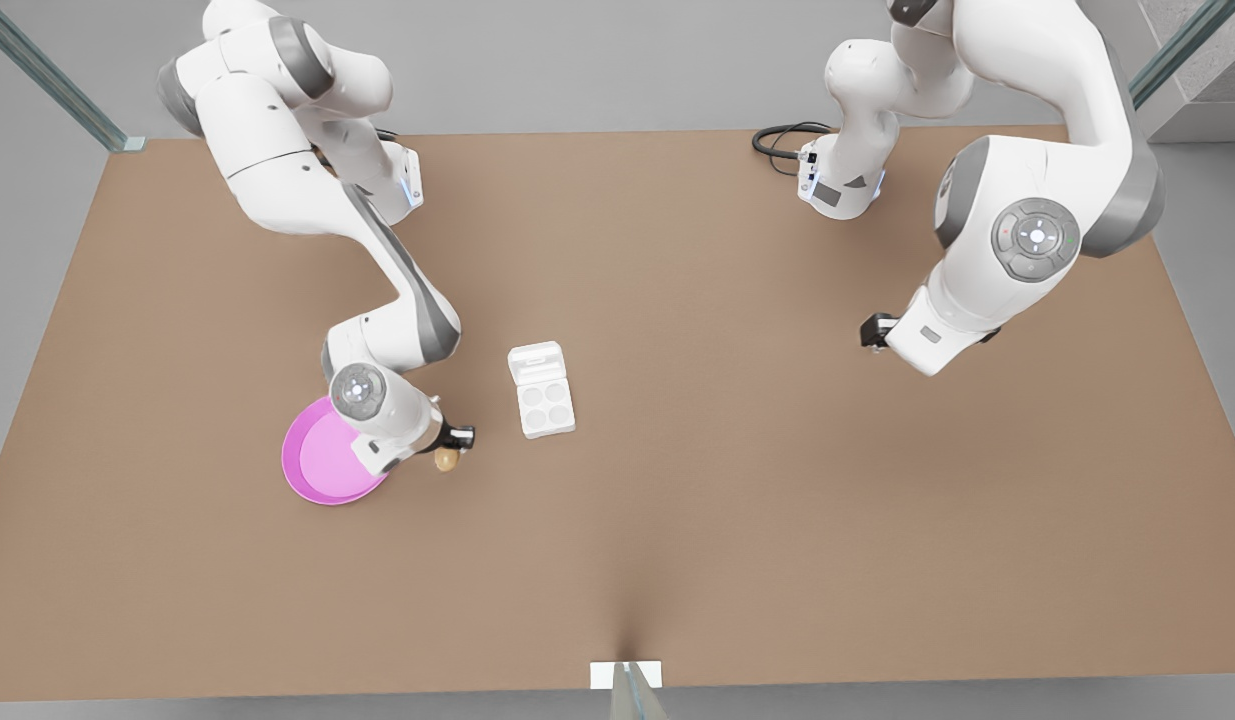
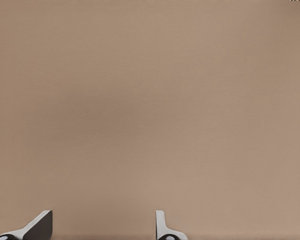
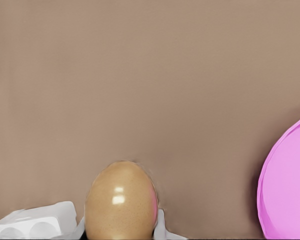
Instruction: Pack egg into the box and close the box lid
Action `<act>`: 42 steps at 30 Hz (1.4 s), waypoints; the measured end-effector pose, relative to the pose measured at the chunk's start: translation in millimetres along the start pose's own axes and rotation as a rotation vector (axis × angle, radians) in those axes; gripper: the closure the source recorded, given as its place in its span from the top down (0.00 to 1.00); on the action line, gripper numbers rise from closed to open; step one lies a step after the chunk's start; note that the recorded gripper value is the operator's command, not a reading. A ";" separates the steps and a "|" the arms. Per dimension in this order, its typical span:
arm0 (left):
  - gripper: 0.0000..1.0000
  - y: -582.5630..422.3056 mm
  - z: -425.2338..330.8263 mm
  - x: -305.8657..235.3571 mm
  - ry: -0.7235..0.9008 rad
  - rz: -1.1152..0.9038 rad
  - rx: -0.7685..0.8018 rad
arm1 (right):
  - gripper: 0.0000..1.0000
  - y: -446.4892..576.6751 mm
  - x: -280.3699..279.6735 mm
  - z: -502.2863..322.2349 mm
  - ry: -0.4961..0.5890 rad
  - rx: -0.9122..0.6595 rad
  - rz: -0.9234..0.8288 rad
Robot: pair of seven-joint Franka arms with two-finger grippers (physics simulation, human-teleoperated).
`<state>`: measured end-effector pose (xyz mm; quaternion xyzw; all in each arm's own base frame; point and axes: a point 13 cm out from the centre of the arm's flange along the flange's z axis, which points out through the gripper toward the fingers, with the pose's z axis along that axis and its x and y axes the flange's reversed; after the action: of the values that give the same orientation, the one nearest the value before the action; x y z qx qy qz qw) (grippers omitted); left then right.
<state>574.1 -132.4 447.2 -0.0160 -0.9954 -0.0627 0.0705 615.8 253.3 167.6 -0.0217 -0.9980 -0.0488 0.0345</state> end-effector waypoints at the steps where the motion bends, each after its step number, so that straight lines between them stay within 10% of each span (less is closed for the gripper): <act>1: 1.00 3.5 -1.3 -0.4 -0.002 0.002 0.000 | 0.27 18.4 8.9 -0.1 0.015 -0.001 -0.005; 12: 1.00 3.5 -9.5 -7.7 -0.027 0.072 0.007 | 0.28 143.9 122.1 13.4 0.176 -0.010 0.027; 26: 1.00 -3.4 1.2 -12.2 -0.014 0.104 -0.001 | 0.30 118.3 115.1 75.8 0.237 0.058 0.191; 28: 1.00 -3.3 3.2 -13.2 -0.010 0.105 -0.002 | 0.36 120.4 113.4 83.3 0.239 0.063 0.199; 30: 1.00 -3.0 3.8 -13.5 -0.010 0.105 -0.002 | 1.00 121.0 112.7 89.2 0.240 0.072 0.207; 38: 1.00 -4.4 4.1 -13.4 -0.009 0.107 -0.003 | 1.00 80.6 84.5 66.4 0.223 0.066 0.300; 42: 1.00 -14.8 -15.4 -10.6 -0.043 0.122 0.004 | 1.00 -149.8 39.1 -32.7 0.144 0.068 0.522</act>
<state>586.1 -149.2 459.1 -0.0780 -0.9940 -0.0557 0.0526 572.1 102.6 188.5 -0.2734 -0.9547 -0.0059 0.1177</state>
